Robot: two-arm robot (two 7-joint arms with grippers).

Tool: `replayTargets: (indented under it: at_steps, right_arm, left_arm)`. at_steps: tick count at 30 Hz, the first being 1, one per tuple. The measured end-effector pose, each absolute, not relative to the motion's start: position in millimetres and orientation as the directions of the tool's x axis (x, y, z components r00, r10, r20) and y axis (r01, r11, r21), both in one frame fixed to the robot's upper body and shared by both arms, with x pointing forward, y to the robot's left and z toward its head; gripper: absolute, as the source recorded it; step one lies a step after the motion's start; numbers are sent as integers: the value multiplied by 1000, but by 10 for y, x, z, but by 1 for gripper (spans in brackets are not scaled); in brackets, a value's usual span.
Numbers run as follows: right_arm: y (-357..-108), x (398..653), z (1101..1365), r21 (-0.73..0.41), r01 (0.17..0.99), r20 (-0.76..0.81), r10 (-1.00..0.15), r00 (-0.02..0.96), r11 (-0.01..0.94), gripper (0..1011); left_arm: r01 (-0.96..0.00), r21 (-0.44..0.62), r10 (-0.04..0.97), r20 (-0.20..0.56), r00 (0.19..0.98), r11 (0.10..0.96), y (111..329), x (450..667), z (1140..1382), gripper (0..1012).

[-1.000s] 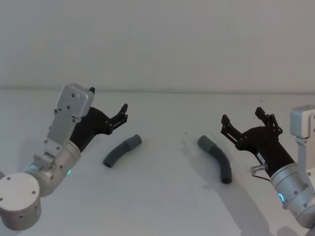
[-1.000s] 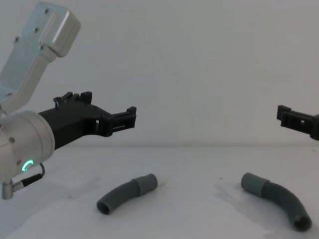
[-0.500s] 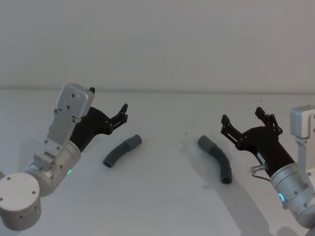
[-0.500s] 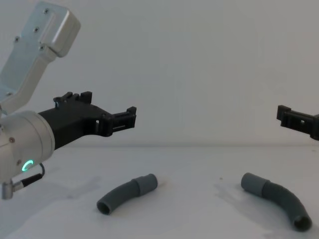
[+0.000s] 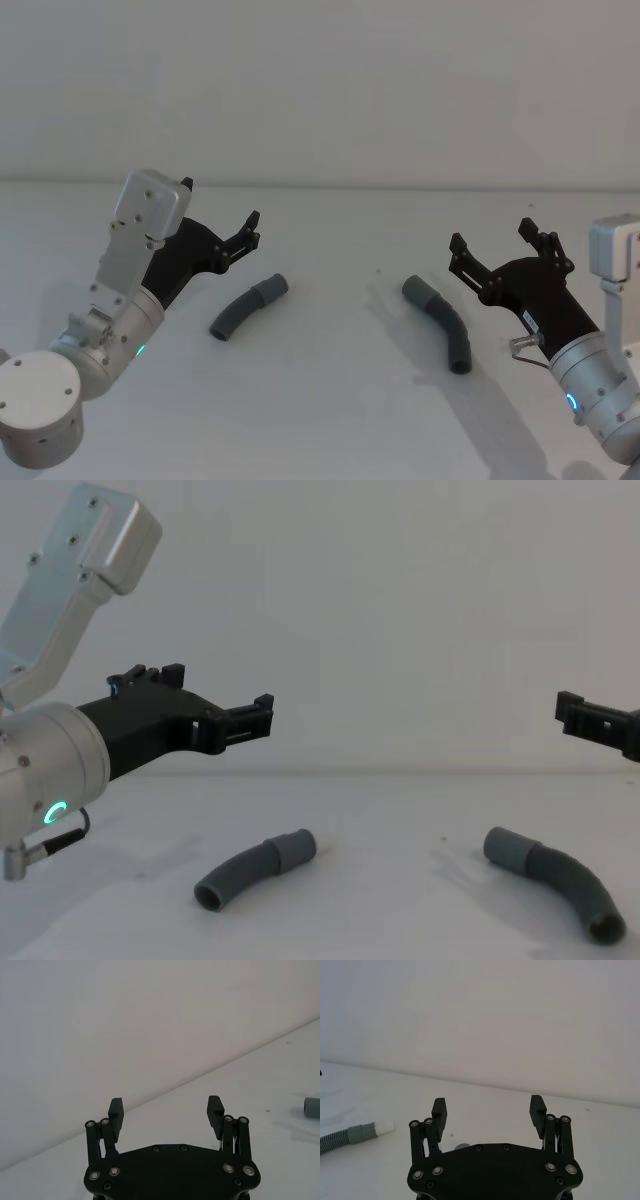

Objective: Use both hands to pick up one end of the pipe from the table, align the ends, and insert them.

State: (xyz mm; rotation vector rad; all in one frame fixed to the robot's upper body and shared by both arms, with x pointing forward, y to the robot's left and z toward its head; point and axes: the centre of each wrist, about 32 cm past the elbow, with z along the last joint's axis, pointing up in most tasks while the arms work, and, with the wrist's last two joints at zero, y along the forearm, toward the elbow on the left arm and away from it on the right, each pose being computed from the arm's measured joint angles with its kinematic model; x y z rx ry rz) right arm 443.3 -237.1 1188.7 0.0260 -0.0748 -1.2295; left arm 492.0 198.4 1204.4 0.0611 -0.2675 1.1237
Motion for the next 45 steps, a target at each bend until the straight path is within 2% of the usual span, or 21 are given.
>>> replayTargets:
  at_steps: [20, 34, 45]
  right_arm:
    - [-2371, 4433, 11887, 60, 940, 43, -942, 333, 335, 1003]
    - [-2371, 4433, 11887, 60, 940, 43, -942, 333, 335, 1003]
    - [-2371, 4433, 11887, 60, 940, 43, -942, 333, 335, 1003]
  left_arm:
    - [-894, -57, 876, 237, 421, 445, 1988, 4908, 12066, 1001]
    - [-866, 118, 840, 211, 500, 486, 2014, 4865, 12222, 1001]
    - [-815, 271, 783, 242, 572, 512, 2026, 4912, 12413, 1001]
